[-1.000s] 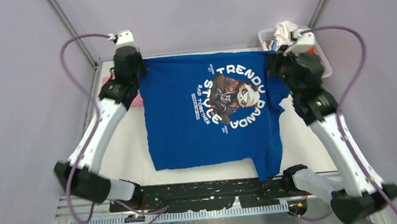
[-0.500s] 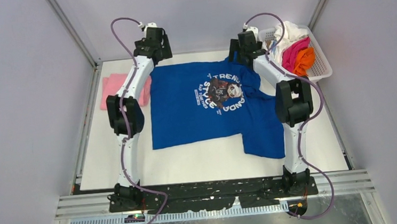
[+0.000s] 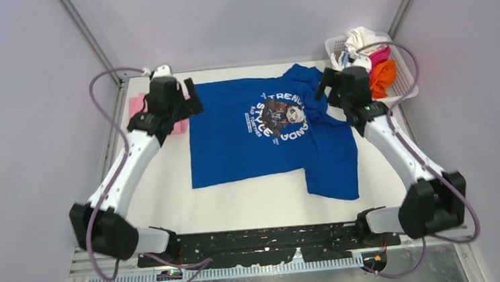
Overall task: Fold and stack the t-shirts
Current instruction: Flatten out the tshirt
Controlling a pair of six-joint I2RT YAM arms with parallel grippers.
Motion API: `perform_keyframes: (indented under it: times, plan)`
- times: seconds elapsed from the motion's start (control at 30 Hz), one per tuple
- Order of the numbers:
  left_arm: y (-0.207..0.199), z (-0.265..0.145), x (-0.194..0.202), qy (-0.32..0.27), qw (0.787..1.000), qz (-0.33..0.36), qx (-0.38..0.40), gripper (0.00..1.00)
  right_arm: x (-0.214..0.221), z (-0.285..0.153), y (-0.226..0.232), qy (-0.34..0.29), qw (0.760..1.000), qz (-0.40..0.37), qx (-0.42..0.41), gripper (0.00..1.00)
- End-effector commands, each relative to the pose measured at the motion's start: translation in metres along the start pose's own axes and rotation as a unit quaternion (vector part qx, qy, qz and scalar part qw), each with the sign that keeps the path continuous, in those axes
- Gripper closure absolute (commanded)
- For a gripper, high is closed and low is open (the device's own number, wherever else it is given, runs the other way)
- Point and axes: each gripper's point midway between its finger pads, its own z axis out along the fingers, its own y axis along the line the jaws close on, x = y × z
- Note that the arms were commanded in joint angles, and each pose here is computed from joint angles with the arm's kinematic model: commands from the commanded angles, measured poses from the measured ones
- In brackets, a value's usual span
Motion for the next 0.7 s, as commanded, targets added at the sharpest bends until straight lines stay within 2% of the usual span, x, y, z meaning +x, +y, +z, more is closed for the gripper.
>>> perform_keyframes:
  times: [0.0, 0.1, 0.2, 0.3, 0.4, 0.53, 0.67]
  plan:
    - [0.015, -0.031, 0.081, 0.049, 0.997, -0.057, 0.018, 0.0, 0.047, -0.042, -0.037, 0.015, 0.997, 0.077, 0.001, 0.05]
    - [0.02, -0.048, 0.139, 0.099, 0.992, -0.071, 0.032, 0.0, 0.067, -0.063, -0.054, 0.004, 0.994, 0.106, 0.003, 0.04]
    - [0.035, -0.059, 0.191, 0.154, 0.985, -0.079, 0.009, 0.0, 0.084, -0.082, -0.071, -0.017, 0.992, 0.124, 0.008, 0.05]
    - [0.047, -0.062, 0.226, 0.19, 0.977, -0.101, -0.014, 0.03, 0.091, -0.094, -0.078, -0.036, 0.991, 0.126, 0.007, 0.05]
    - [0.058, -0.058, 0.25, 0.206, 0.97, -0.12, -0.041, 0.06, 0.096, -0.105, -0.084, -0.052, 0.991, 0.12, 0.006, 0.05]
    - [0.052, -0.046, 0.264, 0.229, 0.961, -0.15, -0.047, 0.22, 0.095, -0.112, -0.091, -0.063, 0.991, 0.12, 0.017, 0.05]
    - [0.057, -0.036, 0.266, 0.223, 0.954, -0.18, -0.087, 0.29, 0.098, -0.113, -0.095, -0.054, 0.992, 0.112, 0.029, 0.05]
